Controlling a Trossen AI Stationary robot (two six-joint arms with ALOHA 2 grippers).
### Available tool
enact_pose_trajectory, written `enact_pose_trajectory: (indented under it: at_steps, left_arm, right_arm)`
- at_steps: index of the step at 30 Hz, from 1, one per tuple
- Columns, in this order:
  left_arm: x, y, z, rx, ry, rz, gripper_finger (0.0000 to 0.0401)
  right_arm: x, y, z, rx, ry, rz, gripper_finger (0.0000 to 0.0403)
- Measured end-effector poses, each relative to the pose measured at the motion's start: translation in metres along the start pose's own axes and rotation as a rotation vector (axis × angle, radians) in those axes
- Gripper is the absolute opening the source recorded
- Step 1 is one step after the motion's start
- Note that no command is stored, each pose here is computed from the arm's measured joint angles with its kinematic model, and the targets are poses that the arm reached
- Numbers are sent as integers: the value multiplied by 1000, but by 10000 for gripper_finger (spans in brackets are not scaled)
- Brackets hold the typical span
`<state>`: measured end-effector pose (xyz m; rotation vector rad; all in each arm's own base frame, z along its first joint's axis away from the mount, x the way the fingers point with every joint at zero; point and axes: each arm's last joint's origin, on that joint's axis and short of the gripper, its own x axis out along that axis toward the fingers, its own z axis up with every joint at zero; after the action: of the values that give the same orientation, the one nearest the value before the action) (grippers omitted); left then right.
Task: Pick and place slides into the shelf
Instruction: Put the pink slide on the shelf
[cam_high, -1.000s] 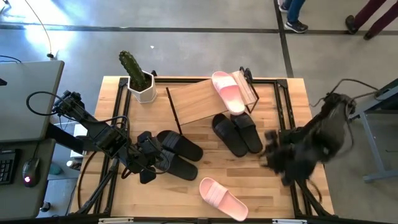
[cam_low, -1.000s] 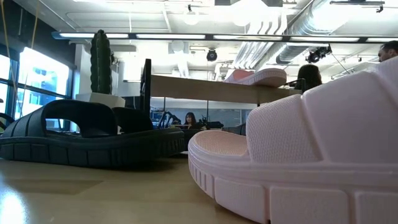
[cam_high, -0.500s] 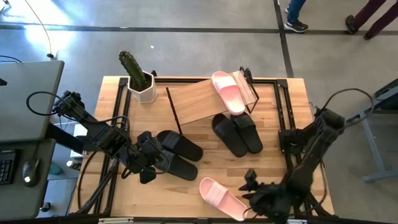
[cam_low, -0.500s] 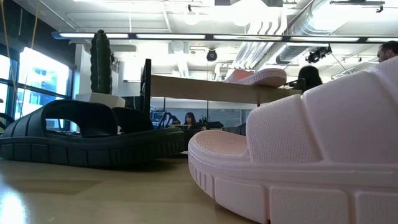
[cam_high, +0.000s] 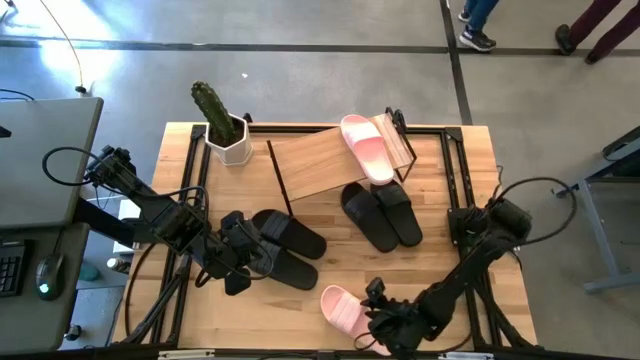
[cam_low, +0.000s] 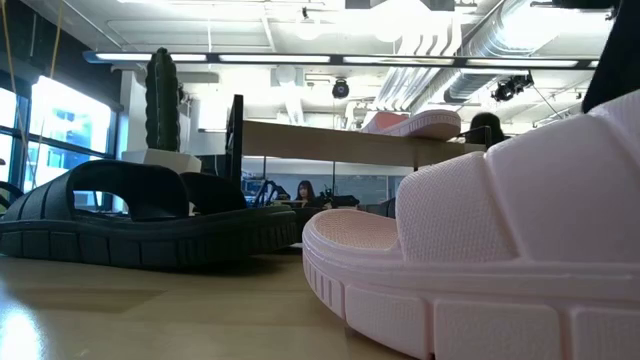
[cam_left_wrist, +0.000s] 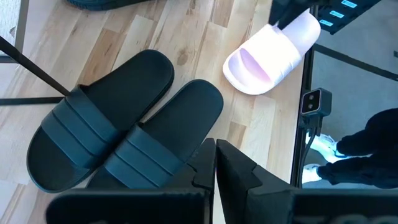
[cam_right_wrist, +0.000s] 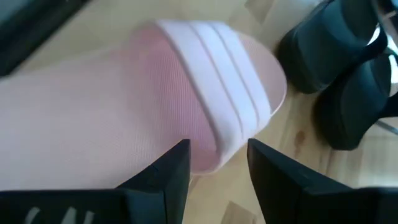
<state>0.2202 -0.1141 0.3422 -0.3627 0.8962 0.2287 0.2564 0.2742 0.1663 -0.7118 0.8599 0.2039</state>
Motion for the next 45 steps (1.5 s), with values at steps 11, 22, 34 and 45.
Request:
enact_pose_trajectory:
  at_steps: [11, 22, 34, 45]
  left_arm:
    - [0, 0, 0, 0, 0, 0, 3]
    - [0, 0, 0, 0, 0, 0, 3]
    - [0, 0, 0, 0, 0, 0, 3]
    - [0, 0, 0, 0, 0, 0, 3]
  right_arm:
    - [16, -7, -2, 32, 21, -112, 149]
    - [22, -15, 3, 139, -9, -77, 136]
    - [22, -14, 6, 172, -28, -28, 7]
    - [-34, -35, 19, 172, -44, -56, 1]
